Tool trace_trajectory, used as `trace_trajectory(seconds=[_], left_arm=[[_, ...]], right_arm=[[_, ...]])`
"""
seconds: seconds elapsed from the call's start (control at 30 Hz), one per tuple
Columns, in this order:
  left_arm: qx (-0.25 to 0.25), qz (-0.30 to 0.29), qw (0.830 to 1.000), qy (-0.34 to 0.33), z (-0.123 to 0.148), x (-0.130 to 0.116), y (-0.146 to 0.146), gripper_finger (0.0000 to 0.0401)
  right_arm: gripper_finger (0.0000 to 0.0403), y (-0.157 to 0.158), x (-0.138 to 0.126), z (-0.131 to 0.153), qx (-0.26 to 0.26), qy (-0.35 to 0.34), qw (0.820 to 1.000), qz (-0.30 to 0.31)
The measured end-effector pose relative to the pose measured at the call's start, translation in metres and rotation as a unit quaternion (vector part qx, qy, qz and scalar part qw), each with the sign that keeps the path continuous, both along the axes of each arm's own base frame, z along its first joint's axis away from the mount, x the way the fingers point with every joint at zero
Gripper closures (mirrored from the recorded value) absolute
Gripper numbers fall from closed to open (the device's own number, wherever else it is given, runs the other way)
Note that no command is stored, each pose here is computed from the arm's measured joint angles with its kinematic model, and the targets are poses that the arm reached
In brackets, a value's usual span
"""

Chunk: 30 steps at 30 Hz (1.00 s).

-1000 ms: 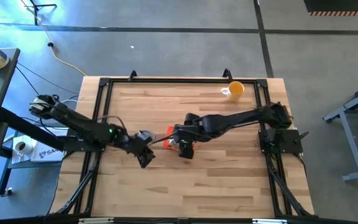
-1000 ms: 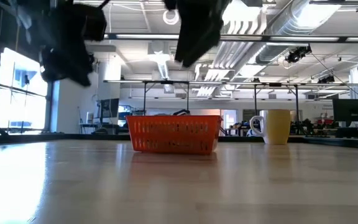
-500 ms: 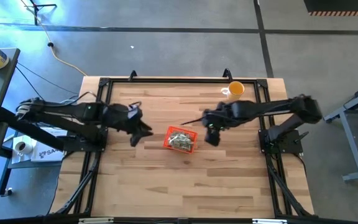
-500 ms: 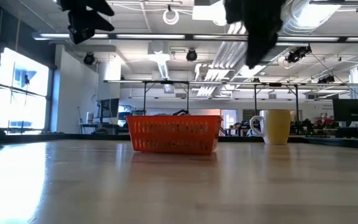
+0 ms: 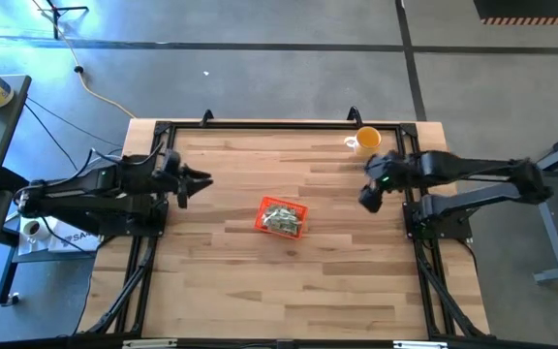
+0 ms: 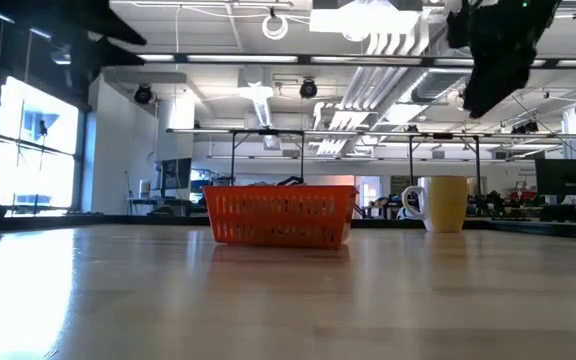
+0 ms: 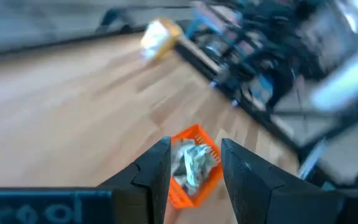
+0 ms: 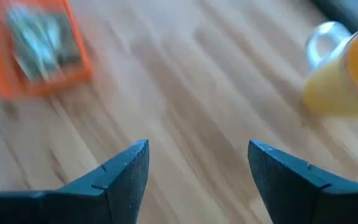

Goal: Pick and place Stevia / Truvia into bins
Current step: Return to Home Position

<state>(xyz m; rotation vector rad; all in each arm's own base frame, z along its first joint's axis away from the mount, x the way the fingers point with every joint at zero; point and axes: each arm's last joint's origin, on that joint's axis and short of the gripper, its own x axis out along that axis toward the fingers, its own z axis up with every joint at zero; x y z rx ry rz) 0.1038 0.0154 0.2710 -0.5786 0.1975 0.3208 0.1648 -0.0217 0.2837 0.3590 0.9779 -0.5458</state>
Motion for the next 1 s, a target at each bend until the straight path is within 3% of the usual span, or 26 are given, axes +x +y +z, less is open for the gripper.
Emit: trace_trajectory(seconds=[0.03,0.1,0.23,0.3,0.47,0.57,0.73,0.83,0.93,1.0], left_arm=[[-0.038,0.025,0.999,-0.004,-0.003,-0.005,0.0,0.0226],[-0.041,0.038,0.998,-0.013,-0.011,-0.008,0.001,0.0226],[0.074,-0.087,0.987,-0.112,-0.012,-0.002,-0.006,0.0226],[0.1,-0.107,0.978,-0.148,-0.017,-0.004,-0.006,0.0226],[0.095,-0.124,0.975,-0.157,-0.042,-0.007,-0.008,0.0226],[0.099,-0.123,0.973,-0.171,-0.047,-0.011,-0.008,0.0226],[0.079,-0.133,0.976,-0.156,-0.066,-0.018,-0.01,0.0226],[0.064,-0.168,0.973,-0.143,-0.071,-0.017,-0.012,0.0226],[0.06,-0.177,0.973,-0.135,-0.077,-0.015,-0.012,0.0226],[0.062,-0.174,0.975,-0.125,-0.082,-0.014,-0.012,0.0226]], right_arm=[[0.014,0.0,-0.004,0.005,0.003,-0.026,1.0,-0.012],[0.0139,0.002,-0.005,0.015,-0.023,-0.112,0.993,0.011],[0.0139,0.001,-0.01,0.02,-0.059,-0.291,0.951,0.091],[0.0139,-0.003,-0.017,0.006,-0.036,-0.349,0.932,0.09],[0.0139,-0.008,-0.033,-0.045,0.05,-0.46,0.878,0.12],[0.0139,-0.009,-0.042,-0.061,0.064,-0.511,0.848,0.127],[0.0139,-0.01,-0.055,-0.078,0.064,-0.535,0.835,0.11],[0.0139,-0.008,-0.06,-0.08,0.056,-0.55,0.826,0.114],[0.0139,-0.007,-0.063,-0.085,0.045,-0.55,0.825,0.12],[0.0139,-0.007,-0.063,-0.092,0.05,-0.535,0.836,0.115]])
